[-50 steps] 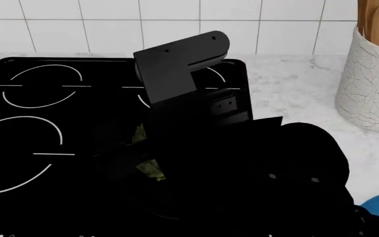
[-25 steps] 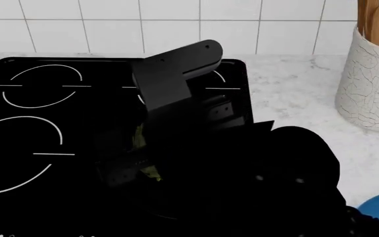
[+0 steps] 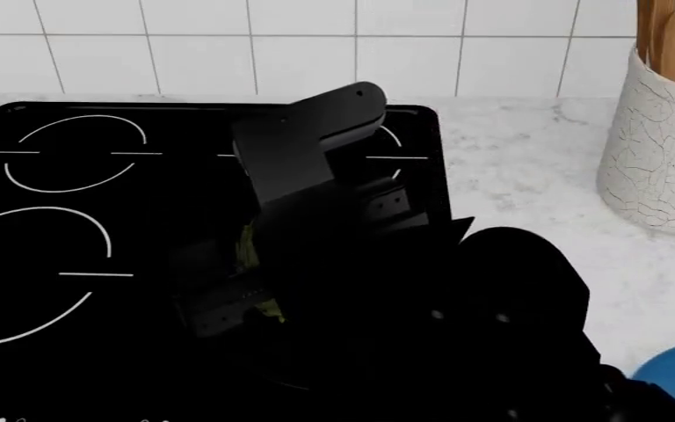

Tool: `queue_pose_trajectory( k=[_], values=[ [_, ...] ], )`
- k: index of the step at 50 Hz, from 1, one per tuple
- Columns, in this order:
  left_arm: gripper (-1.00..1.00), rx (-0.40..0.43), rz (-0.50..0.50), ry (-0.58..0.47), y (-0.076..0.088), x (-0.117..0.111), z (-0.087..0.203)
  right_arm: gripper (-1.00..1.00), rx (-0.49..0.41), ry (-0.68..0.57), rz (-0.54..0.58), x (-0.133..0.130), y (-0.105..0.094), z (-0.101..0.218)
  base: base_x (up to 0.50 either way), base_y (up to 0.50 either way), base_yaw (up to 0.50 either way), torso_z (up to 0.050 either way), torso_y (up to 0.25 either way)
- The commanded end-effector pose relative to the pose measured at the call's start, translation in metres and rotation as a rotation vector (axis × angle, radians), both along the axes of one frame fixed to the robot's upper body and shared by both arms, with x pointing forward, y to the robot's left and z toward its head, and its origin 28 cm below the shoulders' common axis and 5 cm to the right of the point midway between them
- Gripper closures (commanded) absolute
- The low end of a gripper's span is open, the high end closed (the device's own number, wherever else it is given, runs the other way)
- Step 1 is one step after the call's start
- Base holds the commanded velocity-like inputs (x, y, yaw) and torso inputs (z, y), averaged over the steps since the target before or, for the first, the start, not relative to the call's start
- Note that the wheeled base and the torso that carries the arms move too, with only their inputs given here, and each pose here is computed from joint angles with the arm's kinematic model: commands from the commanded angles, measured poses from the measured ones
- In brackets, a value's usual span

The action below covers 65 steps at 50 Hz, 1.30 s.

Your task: Pick the artichoke from the pan and place it on the plate.

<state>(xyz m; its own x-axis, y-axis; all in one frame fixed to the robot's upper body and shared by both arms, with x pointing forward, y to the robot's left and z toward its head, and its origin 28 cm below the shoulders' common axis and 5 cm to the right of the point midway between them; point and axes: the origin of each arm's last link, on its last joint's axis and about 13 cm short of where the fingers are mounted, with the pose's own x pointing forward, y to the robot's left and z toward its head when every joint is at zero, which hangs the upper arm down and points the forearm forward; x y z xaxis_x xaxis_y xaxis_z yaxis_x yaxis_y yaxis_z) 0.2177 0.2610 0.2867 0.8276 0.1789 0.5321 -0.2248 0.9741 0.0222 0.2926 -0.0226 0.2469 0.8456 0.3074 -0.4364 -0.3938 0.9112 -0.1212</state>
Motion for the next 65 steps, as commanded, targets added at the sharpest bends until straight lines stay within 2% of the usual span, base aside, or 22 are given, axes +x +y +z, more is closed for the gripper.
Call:
queue_pose_trajectory(
  k=[1, 51, 52, 65],
  values=[
    [-1.0, -0.006, 0.004, 0.003, 0.002, 0.0, -0.002, -1.0, -0.01, 0.008, -0.001, 0.002, 0.001, -0.003, 0.0, 0.0, 0.0, 0.0, 0.0],
    [-1.0, -0.029, 0.015, 0.021, 0.007, 0.006, -0.013, -1.0, -0.054, 0.059, 0.013, 0.011, 0.005, -0.021, 0.0, 0.0, 0.0, 0.0, 0.0],
    [-1.0, -0.03, 0.015, 0.021, 0.007, 0.006, -0.013, 1.0, -0.051, 0.063, 0.014, 0.011, 0.004, -0.021, 0.0, 0.0, 0.0, 0.0, 0.0],
    [-1.0, -0.036, 0.018, 0.026, 0.007, 0.006, -0.015, 1.0, -0.06, 0.046, 0.008, 0.009, 0.003, -0.021, 0.0, 0.0, 0.0, 0.0, 0.0]
  ],
)
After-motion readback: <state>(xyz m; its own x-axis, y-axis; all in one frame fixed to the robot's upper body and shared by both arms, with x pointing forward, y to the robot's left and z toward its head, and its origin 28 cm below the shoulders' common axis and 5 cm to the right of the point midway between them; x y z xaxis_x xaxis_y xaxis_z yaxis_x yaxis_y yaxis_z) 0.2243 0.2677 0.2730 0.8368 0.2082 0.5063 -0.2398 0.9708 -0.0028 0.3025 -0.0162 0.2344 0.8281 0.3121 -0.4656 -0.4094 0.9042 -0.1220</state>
